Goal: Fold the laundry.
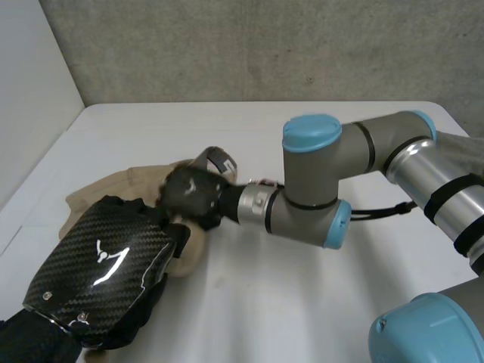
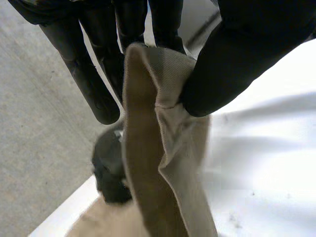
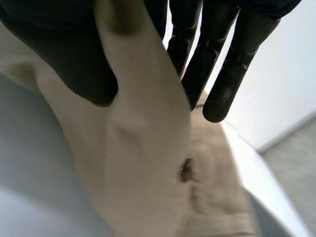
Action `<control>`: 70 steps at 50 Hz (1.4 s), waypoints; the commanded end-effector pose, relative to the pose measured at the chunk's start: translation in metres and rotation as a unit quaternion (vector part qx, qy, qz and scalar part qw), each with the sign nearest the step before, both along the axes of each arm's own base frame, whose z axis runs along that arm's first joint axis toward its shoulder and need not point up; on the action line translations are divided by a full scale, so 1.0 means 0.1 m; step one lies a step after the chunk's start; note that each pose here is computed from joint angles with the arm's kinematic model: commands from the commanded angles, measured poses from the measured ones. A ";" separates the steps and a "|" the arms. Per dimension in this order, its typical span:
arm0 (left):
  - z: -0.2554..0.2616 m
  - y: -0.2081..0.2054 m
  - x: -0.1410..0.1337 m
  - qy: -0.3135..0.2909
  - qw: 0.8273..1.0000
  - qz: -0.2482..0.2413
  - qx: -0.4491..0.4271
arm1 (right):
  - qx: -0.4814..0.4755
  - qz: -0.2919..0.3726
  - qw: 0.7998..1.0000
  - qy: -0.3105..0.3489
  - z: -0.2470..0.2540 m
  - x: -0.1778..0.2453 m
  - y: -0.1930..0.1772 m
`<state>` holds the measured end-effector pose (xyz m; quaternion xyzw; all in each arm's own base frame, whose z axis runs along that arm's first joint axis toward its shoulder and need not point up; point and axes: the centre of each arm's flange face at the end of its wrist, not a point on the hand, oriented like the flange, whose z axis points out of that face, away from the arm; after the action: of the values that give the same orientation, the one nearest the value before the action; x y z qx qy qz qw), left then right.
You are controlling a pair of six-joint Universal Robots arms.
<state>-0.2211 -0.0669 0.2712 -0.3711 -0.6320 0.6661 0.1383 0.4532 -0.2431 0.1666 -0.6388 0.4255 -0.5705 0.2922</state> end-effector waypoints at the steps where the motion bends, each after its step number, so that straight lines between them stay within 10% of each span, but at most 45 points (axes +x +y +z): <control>1: -0.11 -0.16 -0.08 -0.011 1.000 0.009 0.014 | -0.038 -0.182 0.982 0.018 0.32 -0.18 -0.32; 16: -0.53 -0.97 -0.38 -0.025 0.997 0.064 0.032 | -0.010 -0.359 0.928 0.101 0.55 -1.53 0.05; 25: -0.79 -1.23 -0.50 -0.055 0.993 0.089 0.062 | 0.086 -0.321 0.917 0.220 0.23 -1.72 0.75; 41: -0.66 -1.11 -0.52 -0.044 0.995 0.076 0.047 | -0.006 -0.385 0.918 0.097 1.17 -1.83 0.27; 56: -0.53 -0.87 -0.44 -0.037 0.997 0.063 0.036 | -0.053 -0.259 0.956 0.128 0.99 -1.38 -0.18; 70: -0.62 -0.86 -0.44 -0.045 0.996 0.063 0.046 | -0.057 -0.182 0.947 0.260 0.21 -1.28 -0.35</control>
<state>-0.2647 -0.1518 0.2132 -0.3525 -0.6864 0.6303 0.0855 0.3247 -0.2734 0.2162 -0.6700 0.5564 -0.4908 0.0269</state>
